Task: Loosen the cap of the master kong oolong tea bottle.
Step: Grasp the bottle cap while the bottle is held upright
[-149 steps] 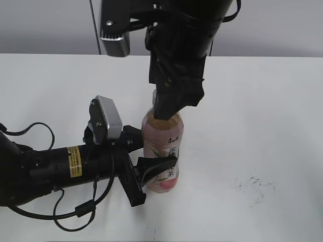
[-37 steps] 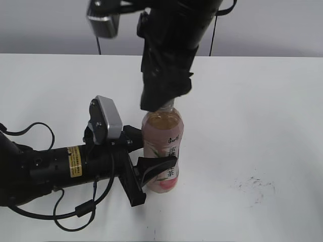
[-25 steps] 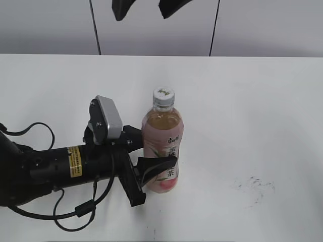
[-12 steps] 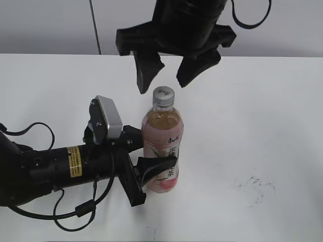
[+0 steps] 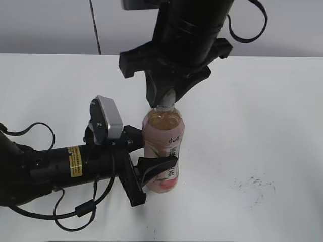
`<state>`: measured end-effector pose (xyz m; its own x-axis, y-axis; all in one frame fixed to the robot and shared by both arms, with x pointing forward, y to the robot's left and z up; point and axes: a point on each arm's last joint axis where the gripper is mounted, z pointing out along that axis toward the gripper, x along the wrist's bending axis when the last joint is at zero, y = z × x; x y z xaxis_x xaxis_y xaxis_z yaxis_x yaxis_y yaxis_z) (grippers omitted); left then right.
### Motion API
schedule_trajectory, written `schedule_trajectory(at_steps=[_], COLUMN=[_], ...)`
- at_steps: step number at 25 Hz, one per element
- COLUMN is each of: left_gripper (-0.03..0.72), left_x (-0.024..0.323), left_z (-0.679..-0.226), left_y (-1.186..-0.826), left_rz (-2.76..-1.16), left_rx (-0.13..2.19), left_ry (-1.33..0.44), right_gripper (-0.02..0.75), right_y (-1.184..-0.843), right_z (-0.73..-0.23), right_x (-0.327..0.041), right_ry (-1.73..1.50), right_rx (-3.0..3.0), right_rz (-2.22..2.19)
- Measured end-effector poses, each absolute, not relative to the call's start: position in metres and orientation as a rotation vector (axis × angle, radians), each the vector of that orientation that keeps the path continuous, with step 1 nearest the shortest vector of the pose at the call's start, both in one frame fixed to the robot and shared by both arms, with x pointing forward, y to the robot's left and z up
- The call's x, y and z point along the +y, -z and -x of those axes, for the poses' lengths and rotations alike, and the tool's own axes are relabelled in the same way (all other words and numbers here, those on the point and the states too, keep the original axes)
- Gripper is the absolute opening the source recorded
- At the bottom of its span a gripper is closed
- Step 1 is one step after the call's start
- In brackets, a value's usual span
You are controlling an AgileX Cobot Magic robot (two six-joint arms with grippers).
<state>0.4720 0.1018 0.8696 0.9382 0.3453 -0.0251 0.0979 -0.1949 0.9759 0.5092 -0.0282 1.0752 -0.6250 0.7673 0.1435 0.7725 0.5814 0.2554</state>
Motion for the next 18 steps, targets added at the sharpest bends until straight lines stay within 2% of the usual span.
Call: schedule_trajectory(at_steps=[4, 7, 10, 18], left_gripper=[0.375, 0.375, 0.375, 0.375], left_x=[0.1018, 0.1018, 0.1018, 0.1018], left_z=[-0.4719, -0.4720, -0.4720, -0.4720], left_y=[-0.8696, -0.8696, -0.8696, -0.8695], left_rz=[-1.764, -1.764, -1.764, -1.765], left_rx=[0.332, 0.333, 0.333, 0.333], left_ry=[-0.230, -0.230, -0.230, -0.230], right_gripper=[0.281, 0.277, 0.274, 0.273], right_y=[-1.0757, -1.0761, -1.0770, -1.0769], right_z=[-0.5089, -0.5089, -0.5086, -0.5086], right_x=[-0.0280, -0.0281, -0.0284, -0.0284], right_ry=[0.472, 0.455, 0.429, 0.414], right_rx=[-3.071, -3.224, -3.232, -3.214], right_rz=[0.715, -0.004, -0.506, -0.698])
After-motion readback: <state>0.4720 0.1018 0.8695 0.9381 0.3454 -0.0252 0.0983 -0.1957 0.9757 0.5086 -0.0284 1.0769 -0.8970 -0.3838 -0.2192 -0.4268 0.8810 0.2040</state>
